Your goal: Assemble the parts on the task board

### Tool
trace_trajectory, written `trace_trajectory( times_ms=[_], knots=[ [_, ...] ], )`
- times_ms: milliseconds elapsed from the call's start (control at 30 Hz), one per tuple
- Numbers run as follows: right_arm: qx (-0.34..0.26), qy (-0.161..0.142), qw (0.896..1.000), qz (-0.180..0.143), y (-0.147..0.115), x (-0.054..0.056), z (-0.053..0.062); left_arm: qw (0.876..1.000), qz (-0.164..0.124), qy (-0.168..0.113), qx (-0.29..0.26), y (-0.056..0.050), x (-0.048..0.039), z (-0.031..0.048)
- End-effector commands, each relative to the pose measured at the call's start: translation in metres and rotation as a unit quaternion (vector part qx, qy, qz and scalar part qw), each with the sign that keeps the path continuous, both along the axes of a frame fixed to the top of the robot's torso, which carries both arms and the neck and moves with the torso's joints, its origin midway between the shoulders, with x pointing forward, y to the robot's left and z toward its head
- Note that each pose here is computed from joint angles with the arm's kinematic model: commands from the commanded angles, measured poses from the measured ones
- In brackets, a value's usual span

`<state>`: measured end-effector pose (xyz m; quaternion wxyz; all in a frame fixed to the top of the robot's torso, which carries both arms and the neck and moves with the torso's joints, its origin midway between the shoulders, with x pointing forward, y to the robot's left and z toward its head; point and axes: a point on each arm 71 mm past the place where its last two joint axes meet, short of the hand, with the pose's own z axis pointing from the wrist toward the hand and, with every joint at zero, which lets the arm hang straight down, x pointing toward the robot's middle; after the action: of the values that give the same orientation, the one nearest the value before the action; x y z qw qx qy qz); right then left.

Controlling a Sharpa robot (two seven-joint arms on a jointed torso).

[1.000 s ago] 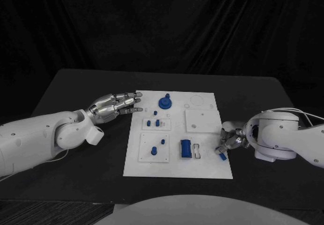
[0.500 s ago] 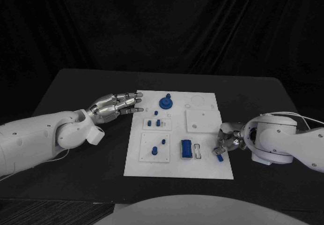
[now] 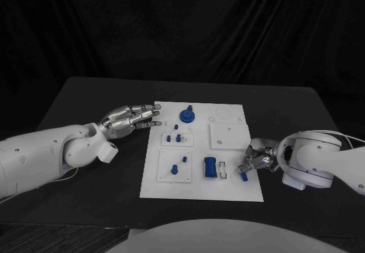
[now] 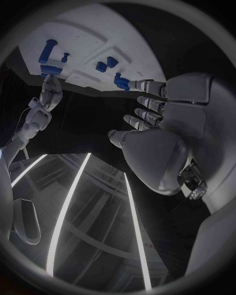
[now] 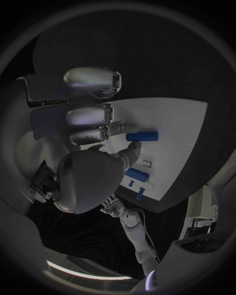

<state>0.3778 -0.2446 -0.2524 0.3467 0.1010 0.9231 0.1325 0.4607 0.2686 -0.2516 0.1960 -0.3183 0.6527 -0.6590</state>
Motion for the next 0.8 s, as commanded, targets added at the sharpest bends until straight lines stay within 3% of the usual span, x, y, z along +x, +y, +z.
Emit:
trace_trajectory(
  times_ms=[33,400,800],
  knots=[
    [0.05,0.025,0.998,-0.041,0.002,-0.003,0.0,1.0,-0.005,0.0,-0.009,-0.002,-0.0007,0.0006],
    [0.101,0.06,0.991,-0.07,0.009,-0.006,-0.001,1.0,-0.005,0.001,-0.008,-0.002,-0.0007,0.0004],
    [0.12,0.051,0.989,-0.076,0.014,-0.003,0.003,1.0,-0.004,0.002,-0.007,-0.002,-0.0005,0.0002]
  ],
)
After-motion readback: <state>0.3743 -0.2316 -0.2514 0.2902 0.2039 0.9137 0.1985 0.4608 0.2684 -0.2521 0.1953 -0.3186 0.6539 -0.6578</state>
